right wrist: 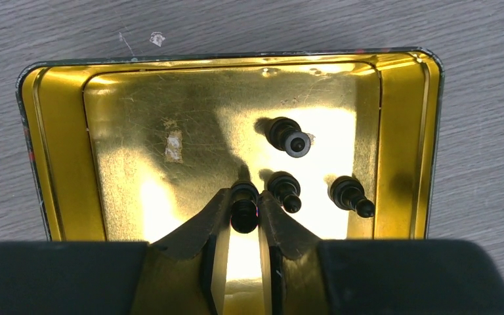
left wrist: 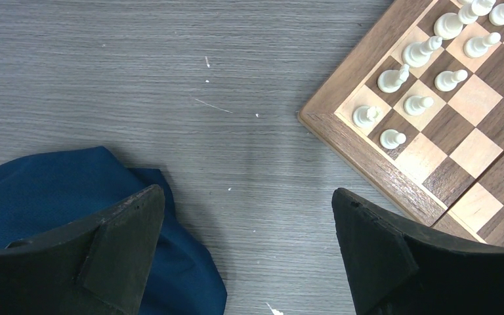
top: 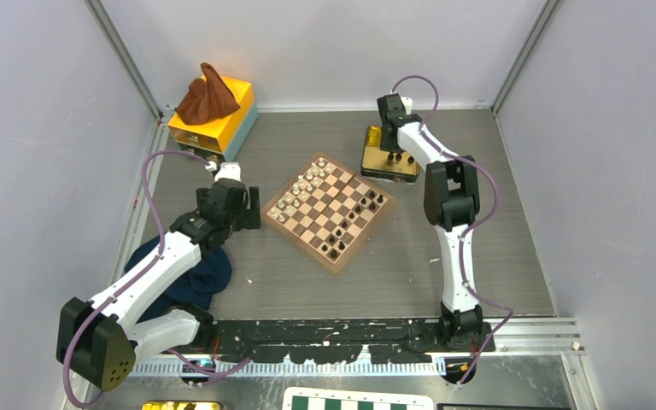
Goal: Set up the chess pieces on the board
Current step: Pick up the chess piece from the storage box, then place the chess piece on the chessboard.
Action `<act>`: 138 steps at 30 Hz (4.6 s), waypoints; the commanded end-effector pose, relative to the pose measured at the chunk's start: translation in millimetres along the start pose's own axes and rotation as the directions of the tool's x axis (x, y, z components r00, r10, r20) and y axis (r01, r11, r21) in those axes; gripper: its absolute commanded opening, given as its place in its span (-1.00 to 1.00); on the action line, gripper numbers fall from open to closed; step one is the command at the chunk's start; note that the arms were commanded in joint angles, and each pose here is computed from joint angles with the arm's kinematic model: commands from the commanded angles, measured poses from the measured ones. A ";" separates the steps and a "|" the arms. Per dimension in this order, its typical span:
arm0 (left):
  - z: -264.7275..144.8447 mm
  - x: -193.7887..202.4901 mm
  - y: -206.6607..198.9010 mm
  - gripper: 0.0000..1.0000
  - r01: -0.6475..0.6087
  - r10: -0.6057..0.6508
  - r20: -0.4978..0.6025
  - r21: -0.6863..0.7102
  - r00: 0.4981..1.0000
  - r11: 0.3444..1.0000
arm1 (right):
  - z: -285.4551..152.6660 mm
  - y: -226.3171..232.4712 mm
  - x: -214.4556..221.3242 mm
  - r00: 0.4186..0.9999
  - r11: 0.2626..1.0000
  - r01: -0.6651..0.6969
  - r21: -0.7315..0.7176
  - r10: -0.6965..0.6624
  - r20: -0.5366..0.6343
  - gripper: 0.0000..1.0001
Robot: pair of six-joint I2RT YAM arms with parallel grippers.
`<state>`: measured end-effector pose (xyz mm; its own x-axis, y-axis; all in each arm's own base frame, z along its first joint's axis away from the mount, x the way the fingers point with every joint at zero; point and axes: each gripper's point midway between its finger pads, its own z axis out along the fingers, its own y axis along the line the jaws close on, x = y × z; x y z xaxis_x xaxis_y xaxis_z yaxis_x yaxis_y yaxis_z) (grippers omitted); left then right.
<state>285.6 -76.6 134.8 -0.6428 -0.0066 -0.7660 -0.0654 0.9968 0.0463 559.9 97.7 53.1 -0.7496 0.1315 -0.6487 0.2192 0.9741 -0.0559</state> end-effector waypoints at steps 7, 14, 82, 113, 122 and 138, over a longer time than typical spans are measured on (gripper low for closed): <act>-0.3 -11.9 0.3 1.00 0.018 -0.018 0.045 0.000 0.999 1.000 | -14.5 -0.7 -15.6 0.999 1.000 -0.010 -0.016 0.011 0.038 -0.71; -0.7 -12.5 0.3 0.99 0.019 -0.019 0.047 0.001 0.999 1.000 | -22.4 -1.7 -28.5 0.998 1.000 -0.004 -0.018 0.006 0.070 -0.99; -8.6 -20.6 -13.7 0.99 0.061 -0.064 0.046 0.076 0.997 0.995 | -242.3 50.0 141.5 0.953 0.945 0.294 -0.146 -0.278 0.122 -0.99; -4.5 -16.9 -11.7 0.99 0.052 -0.054 0.029 0.054 0.998 0.997 | -201.7 68.0 172.5 0.942 0.932 0.335 -0.135 -0.331 0.051 -0.99; -3.3 -15.7 -11.3 0.99 0.047 -0.048 0.024 0.049 0.999 0.998 | -195.0 70.7 170.2 0.940 0.932 0.342 -0.119 -0.338 0.051 -0.99; 1.0 -11.8 -11.8 1.00 0.035 -0.036 0.006 0.042 0.999 0.998 | -183.2 68.1 171.0 0.954 0.946 0.299 -0.129 -0.298 0.025 -0.99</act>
<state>282.9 -86.2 124.8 -0.6769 -0.0129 -0.7360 -0.0363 0.9992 0.0159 318.8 211.2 67.6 -0.7863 -0.2227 -0.5763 -0.1321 0.9718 -0.1952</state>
